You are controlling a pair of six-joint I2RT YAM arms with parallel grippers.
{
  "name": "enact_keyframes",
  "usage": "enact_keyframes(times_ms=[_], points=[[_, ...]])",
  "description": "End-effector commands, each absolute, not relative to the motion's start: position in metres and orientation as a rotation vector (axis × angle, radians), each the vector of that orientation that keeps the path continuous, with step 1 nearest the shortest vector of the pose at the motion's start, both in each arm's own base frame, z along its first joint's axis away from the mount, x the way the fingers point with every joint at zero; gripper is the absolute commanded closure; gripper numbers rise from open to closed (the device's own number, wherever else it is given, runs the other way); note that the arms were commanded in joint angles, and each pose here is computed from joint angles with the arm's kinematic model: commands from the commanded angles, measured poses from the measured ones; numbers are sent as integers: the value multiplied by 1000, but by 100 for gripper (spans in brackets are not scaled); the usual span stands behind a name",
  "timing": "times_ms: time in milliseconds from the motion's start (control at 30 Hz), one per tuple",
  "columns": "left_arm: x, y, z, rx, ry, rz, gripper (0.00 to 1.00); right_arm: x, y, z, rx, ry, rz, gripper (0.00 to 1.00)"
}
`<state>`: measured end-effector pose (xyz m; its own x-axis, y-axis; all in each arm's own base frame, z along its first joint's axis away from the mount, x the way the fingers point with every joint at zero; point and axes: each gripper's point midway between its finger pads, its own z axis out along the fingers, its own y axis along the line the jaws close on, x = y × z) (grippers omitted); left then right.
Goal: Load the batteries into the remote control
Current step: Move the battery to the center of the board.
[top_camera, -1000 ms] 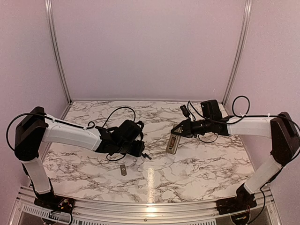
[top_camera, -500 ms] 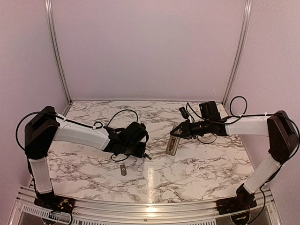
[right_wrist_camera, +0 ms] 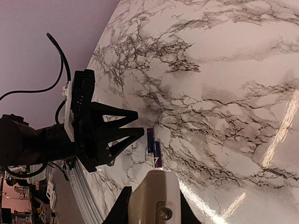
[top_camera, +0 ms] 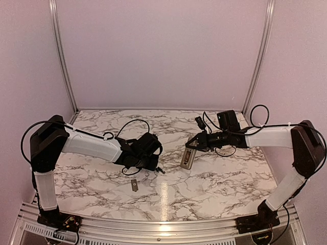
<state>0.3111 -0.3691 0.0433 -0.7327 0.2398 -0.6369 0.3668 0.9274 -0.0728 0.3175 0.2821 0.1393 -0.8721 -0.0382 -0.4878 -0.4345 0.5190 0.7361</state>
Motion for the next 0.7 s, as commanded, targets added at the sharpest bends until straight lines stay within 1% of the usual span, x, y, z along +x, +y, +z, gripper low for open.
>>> enact_keyframes(times_ms=[0,533,667], points=[[317,-368,38,413,2437,-229,63,323,282,140,-396,2328,1308,100],[317,-367,18,430,2472,-207,63,324,282,136,-394,2336,1308,100],[312,-361,15,442,2485,-188,65,324,282,135,-392,2340,1306,100]])
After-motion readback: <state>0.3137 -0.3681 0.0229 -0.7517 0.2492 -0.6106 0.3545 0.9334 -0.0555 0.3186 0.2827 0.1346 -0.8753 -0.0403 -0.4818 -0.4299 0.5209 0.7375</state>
